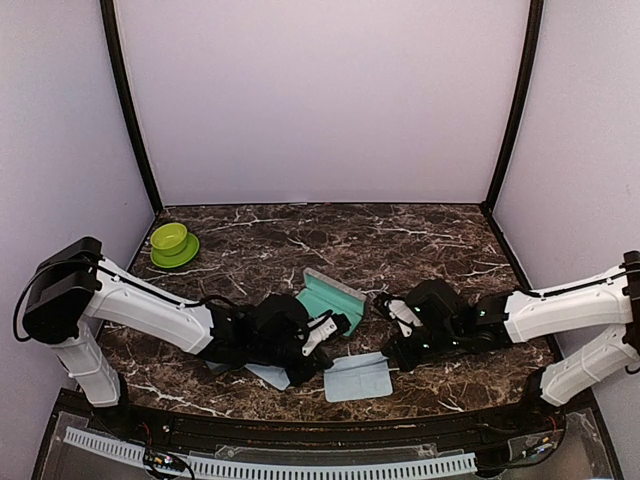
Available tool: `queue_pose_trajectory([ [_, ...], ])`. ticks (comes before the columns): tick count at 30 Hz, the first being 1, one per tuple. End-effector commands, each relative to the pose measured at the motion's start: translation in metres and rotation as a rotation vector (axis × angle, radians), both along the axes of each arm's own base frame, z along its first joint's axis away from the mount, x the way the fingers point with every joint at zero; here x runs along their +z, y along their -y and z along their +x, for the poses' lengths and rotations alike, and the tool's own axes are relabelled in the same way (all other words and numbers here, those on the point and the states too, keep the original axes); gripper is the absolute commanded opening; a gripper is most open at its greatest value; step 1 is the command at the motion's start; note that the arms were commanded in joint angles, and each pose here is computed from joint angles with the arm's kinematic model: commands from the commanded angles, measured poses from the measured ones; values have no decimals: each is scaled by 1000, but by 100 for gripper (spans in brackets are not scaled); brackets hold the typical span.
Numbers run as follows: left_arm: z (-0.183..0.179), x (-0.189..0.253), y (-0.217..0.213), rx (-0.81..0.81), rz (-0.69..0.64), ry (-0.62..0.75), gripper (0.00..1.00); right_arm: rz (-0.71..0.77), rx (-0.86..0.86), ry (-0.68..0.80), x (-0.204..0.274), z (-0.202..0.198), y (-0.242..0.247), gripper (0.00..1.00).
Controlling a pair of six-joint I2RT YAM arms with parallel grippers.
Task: Organize the sunglasses
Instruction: Fold the glasses cleaning cloth at the center of the board.
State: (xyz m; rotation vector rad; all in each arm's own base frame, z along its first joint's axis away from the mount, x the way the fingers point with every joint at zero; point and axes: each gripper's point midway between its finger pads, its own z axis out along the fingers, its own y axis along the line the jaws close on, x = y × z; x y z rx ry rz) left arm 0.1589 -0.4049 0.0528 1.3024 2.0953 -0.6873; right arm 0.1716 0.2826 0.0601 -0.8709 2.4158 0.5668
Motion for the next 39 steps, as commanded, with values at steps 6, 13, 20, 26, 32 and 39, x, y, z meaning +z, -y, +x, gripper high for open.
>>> queue_pose_trajectory([
  [6,-14,3,-3,-4,4,0,0,56,-4,-25,0,-16,-1,0],
  [13,-22,-3,-6,-15,28,-3,0,58,-5,-48,-8,-27,0,0],
  [20,-26,-8,-6,-18,39,-11,0,47,-8,-58,-13,-31,1,0],
  [26,-28,-13,-7,-21,64,-10,0,32,-9,-64,-19,-33,3,0],
  [32,-31,-14,-6,-28,70,-11,0,18,-6,-66,-21,-33,4,0],
  [39,-37,-12,-3,-39,65,-18,0,7,-3,-57,-19,-33,6,0],
])
